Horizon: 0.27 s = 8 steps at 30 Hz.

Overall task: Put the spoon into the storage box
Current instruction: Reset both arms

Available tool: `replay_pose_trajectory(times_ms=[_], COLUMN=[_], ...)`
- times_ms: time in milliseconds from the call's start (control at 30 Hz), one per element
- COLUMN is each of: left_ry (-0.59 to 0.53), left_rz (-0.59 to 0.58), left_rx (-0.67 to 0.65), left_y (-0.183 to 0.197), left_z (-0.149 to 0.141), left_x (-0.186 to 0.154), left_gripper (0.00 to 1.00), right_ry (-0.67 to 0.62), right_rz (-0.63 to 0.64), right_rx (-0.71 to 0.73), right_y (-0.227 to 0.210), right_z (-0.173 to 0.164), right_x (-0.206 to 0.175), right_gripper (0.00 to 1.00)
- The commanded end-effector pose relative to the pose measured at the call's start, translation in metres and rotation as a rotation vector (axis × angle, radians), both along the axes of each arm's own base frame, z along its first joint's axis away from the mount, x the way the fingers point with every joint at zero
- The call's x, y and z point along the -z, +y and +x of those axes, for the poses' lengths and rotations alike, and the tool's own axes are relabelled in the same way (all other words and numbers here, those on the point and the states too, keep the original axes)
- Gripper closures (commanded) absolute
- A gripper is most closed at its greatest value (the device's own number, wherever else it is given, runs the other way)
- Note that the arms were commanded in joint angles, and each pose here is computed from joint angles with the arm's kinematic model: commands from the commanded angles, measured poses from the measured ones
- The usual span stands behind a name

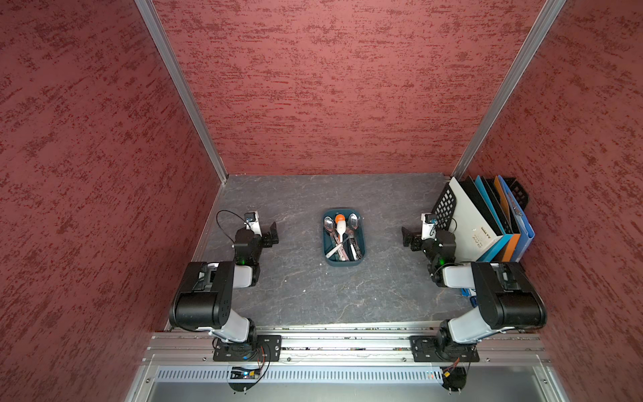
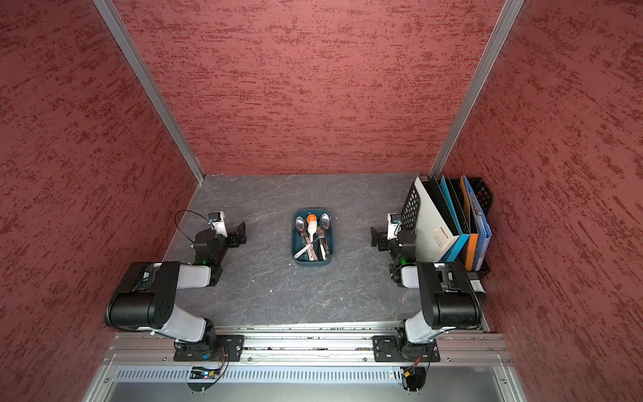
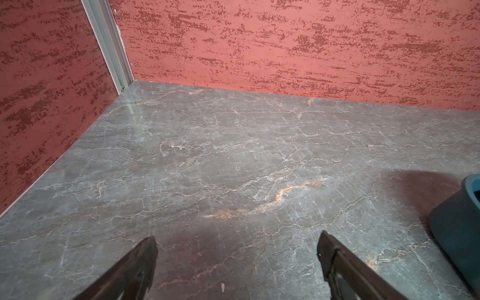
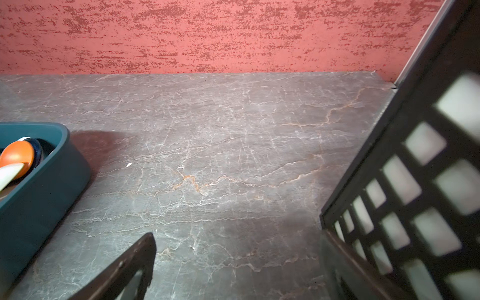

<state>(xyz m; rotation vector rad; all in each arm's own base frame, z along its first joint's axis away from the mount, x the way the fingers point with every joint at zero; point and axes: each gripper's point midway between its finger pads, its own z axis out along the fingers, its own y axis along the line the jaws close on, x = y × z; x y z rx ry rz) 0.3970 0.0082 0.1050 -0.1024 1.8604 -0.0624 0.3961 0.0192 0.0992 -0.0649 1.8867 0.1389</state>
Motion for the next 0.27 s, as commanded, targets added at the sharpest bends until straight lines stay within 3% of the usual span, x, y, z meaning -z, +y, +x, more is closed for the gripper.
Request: replay_pose_trajectory(times_ms=[0, 233], left_ry=[-0.031, -0.031], left_rz=[0.017, 0.015], left_rx=[-0.005, -0.005], left_y=[0.0012, 0.0011], left_z=[0.0050, 0.0049], left_x=[-0.0099, -0.0093], left_gripper=[0.00, 0.00], right_ry=[-0.051, -0.059], right_rz=[-0.005, -0.007], right_rx=[0.038, 0.040], right_y=[-0.0060, -0.0049], right_z=[0.0095, 0.0084], right_x=[-0.0159, -0.0173], right_gripper=[0.01, 0.01])
